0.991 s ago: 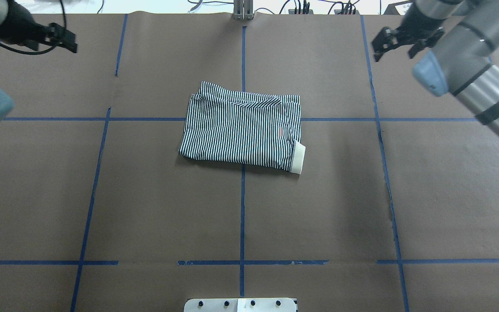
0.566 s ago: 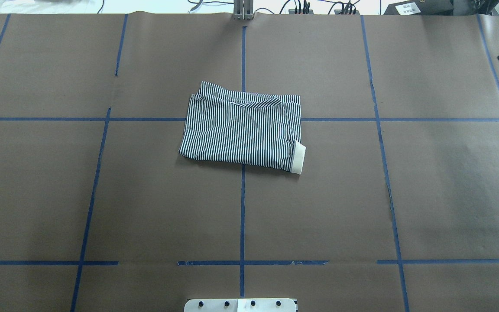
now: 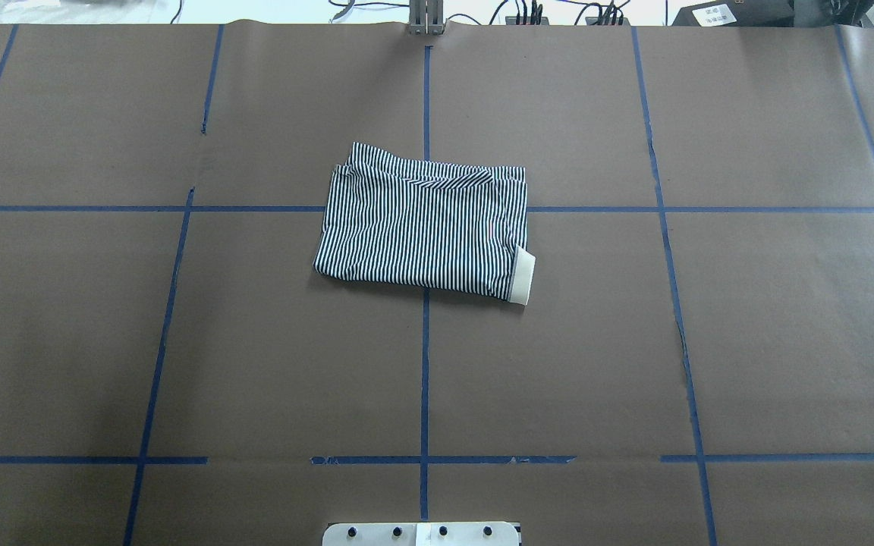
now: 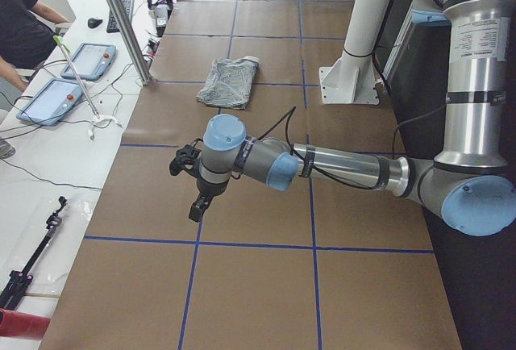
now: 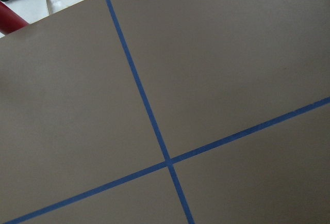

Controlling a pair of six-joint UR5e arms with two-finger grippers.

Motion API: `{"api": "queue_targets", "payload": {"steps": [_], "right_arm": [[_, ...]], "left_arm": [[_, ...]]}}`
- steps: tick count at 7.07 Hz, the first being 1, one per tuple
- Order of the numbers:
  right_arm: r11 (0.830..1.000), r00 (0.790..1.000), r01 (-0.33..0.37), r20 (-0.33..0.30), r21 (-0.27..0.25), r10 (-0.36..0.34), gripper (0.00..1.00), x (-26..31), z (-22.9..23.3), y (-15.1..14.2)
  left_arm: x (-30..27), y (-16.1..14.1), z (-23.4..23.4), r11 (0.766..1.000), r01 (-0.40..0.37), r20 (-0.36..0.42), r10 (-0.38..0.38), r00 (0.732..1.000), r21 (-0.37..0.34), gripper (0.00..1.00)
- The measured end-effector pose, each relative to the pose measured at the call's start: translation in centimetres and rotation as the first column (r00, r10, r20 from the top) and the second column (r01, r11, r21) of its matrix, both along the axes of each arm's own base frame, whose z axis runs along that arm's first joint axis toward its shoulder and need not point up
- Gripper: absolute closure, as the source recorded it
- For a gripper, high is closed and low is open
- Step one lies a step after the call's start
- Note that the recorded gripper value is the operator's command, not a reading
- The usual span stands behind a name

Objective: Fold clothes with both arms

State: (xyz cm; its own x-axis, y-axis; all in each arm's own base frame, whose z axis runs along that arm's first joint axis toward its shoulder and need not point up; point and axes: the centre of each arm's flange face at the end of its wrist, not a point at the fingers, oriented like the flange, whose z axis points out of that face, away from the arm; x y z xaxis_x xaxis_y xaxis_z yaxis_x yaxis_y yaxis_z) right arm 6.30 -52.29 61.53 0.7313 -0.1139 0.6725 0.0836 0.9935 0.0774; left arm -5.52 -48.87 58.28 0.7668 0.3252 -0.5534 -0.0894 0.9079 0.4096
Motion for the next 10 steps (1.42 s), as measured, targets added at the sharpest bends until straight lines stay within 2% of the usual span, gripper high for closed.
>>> {"api": "queue_targets", "payload": {"steps": [3, 6, 8, 10], "right_arm": [[1.000, 1.000, -0.008, 0.007, 0.025, 0.008, 0.00, -0.2, 0.5, 0.8], [1.000, 0.997, -0.007, 0.073, 0.003, 0.007, 0.00, -0.6, 1.1, 1.3], [1.000, 0.995, -0.005, 0.097, -0.013, 0.006, 0.00, -0.8, 2.9, 1.9], [1.000, 0.995, -0.007, 0.096, 0.022, 0.005, 0.00, -0.8, 5.3, 2.7]], "left_arm": [[-0.1, 1.2, 4.3, 0.995, -0.004, 0.007, 0.004, 1.000, -0.104, 0.00], [0.0, 1.5, 6.1, 0.974, -0.008, 0.005, 0.009, 1.000, -0.227, 0.00], [0.0, 1.6, 6.5, 0.970, -0.010, 0.003, 0.011, 1.000, -0.243, 0.00], [0.0, 1.6, 6.5, 0.970, -0.010, 0.003, 0.011, 1.000, -0.245, 0.00]]}}
